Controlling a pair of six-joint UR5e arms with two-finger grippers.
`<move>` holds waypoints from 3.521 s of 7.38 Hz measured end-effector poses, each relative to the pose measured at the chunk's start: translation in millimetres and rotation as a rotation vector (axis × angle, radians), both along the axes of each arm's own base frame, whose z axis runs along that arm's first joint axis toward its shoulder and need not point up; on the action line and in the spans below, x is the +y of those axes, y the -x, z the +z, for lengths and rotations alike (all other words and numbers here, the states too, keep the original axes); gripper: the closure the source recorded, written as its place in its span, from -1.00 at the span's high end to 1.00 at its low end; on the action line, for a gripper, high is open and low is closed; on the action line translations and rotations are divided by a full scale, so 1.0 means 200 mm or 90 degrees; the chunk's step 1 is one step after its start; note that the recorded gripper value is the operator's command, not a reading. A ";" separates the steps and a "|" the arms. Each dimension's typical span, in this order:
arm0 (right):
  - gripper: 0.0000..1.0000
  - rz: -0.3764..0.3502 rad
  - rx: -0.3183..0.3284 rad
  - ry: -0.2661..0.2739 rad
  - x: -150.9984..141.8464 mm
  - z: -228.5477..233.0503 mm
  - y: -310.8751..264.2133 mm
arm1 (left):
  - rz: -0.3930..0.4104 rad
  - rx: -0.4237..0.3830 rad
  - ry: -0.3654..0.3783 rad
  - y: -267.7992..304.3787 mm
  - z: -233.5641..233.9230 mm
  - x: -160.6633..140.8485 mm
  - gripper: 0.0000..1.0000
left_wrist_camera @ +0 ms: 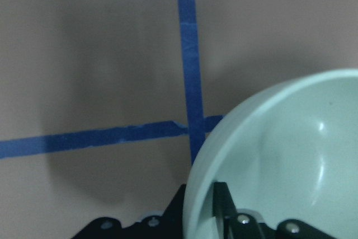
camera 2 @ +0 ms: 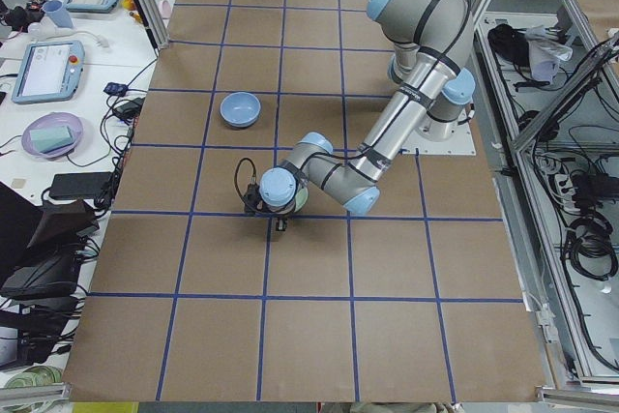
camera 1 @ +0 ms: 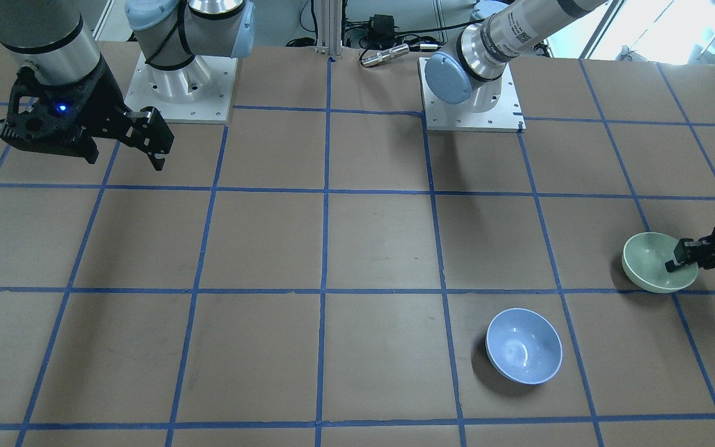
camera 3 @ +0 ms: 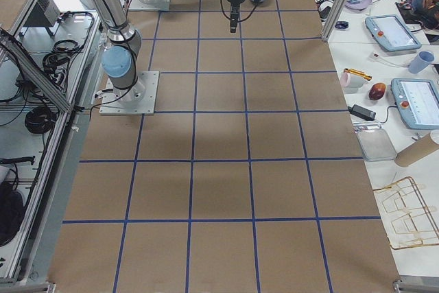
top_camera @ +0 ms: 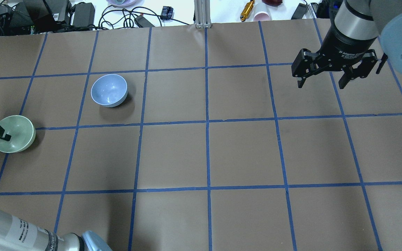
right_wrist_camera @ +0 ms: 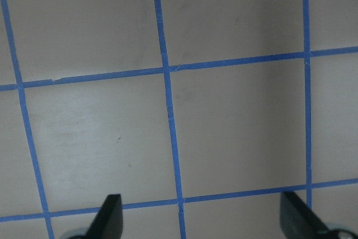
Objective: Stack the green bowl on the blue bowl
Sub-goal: 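Close the left gripper on the pale green bowl's rim, then lift the pale green bowl and carry it over the light blue bowl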
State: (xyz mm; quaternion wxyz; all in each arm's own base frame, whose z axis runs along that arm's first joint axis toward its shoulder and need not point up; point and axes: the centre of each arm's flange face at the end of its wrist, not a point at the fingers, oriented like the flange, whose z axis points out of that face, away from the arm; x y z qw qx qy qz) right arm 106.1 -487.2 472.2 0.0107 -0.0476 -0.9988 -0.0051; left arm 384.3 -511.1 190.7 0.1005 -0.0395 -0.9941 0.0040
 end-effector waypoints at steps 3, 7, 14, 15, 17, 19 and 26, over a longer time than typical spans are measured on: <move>1.00 0.000 0.000 0.000 0.00 0.00 0.00 | 0.001 0.008 0.001 0.02 0.09 0.01 -0.91; 1.00 0.000 0.000 0.000 0.00 0.00 0.00 | 0.030 0.048 -0.012 0.07 0.32 -0.02 -0.91; 1.00 0.000 0.000 0.000 0.00 0.00 0.00 | 0.135 0.083 -0.023 0.85 0.55 -0.50 -0.91; 1.00 0.000 0.000 0.000 0.00 0.00 0.00 | 0.145 0.086 -0.027 0.96 0.55 -0.55 -0.91; 1.00 0.000 0.000 0.000 0.00 0.00 0.00 | 0.156 0.117 -0.023 1.05 0.53 -0.60 -0.91; 1.00 0.000 0.000 0.000 0.00 0.00 0.00 | 0.155 0.163 -0.017 1.15 0.48 -0.65 -0.91; 1.00 0.000 0.000 0.000 0.00 0.00 0.00 | 0.156 0.167 -0.006 1.40 0.40 -0.77 -0.89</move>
